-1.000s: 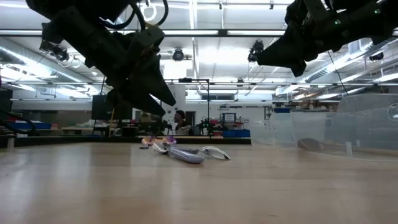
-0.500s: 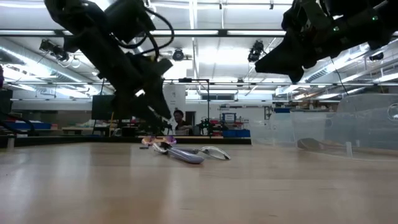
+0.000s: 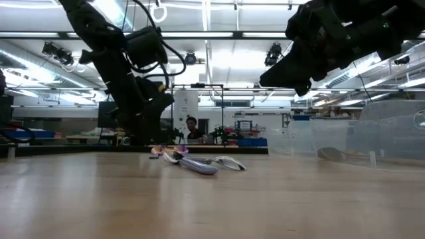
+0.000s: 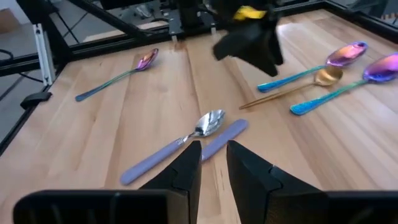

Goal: Sort silverware by color (type)
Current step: Put the blue spoon into the black bin

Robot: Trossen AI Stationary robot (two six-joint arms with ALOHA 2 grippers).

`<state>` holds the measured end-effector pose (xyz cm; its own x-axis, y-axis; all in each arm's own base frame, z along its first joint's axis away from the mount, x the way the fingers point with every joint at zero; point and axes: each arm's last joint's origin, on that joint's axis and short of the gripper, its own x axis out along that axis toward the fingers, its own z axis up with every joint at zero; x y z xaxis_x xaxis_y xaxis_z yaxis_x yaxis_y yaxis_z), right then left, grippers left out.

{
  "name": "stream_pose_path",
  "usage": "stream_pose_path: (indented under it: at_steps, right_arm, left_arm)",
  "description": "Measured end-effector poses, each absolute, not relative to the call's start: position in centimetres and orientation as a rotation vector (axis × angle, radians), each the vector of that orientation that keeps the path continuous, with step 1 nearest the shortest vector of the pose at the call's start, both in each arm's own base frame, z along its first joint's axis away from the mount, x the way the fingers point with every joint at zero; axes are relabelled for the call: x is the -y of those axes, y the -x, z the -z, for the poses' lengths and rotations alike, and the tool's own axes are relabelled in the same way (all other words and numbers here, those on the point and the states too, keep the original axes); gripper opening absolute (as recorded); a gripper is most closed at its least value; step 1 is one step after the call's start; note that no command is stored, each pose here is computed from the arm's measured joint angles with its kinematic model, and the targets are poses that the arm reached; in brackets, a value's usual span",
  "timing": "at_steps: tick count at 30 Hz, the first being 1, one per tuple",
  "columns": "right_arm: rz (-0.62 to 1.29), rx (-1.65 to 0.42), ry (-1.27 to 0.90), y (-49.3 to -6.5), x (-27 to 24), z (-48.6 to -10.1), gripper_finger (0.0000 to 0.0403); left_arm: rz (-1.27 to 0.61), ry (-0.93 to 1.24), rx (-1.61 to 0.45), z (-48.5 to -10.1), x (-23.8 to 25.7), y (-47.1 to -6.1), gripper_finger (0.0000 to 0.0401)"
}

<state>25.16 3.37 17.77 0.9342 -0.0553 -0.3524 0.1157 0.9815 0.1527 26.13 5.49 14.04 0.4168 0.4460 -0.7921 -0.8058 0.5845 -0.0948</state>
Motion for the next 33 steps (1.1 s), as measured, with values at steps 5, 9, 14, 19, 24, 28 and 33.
stream_pose_path:
  at_steps: [5, 9, 14, 19, 24, 28, 33]
  right_arm:
    - [0.074, -0.368, -0.167, -25.1, -3.4, -17.7, 0.0086]
    - [0.076, -0.396, -0.167, -25.0, -3.4, -17.4, 0.0086]
    - [0.076, -0.4, -0.161, -25.0, -3.4, -17.4, 0.0086]
    - [0.076, -0.4, -0.159, -25.0, -3.4, -17.4, 0.0086]
    - [0.076, -0.4, -0.158, -25.0, -3.4, -17.4, 0.0086]
    - [0.071, -0.385, -0.146, -25.0, -3.4, -17.6, 0.0086]
    - [0.069, -0.369, -0.146, -25.1, -3.4, -17.7, 0.0086]
  left_arm:
    - [-0.855, 0.506, -0.804, -14.1, -7.4, -25.8, 0.0173]
    - [-0.851, 0.456, -0.823, -14.0, -7.9, -25.6, 0.0167]
    - [-0.887, 0.444, -0.828, -13.1, -8.7, -24.5, 0.0157]
    - [-0.896, 0.464, -0.726, -11.9, -9.2, -23.6, 0.0145]
    - [-0.918, 0.524, -0.607, -11.4, -9.6, -23.0, 0.0143]
    - [-0.964, 0.539, -0.565, -11.6, -10.0, -22.9, 0.0144]
    - [-0.964, 0.535, -0.525, -11.8, -10.0, -23.2, 0.0176]
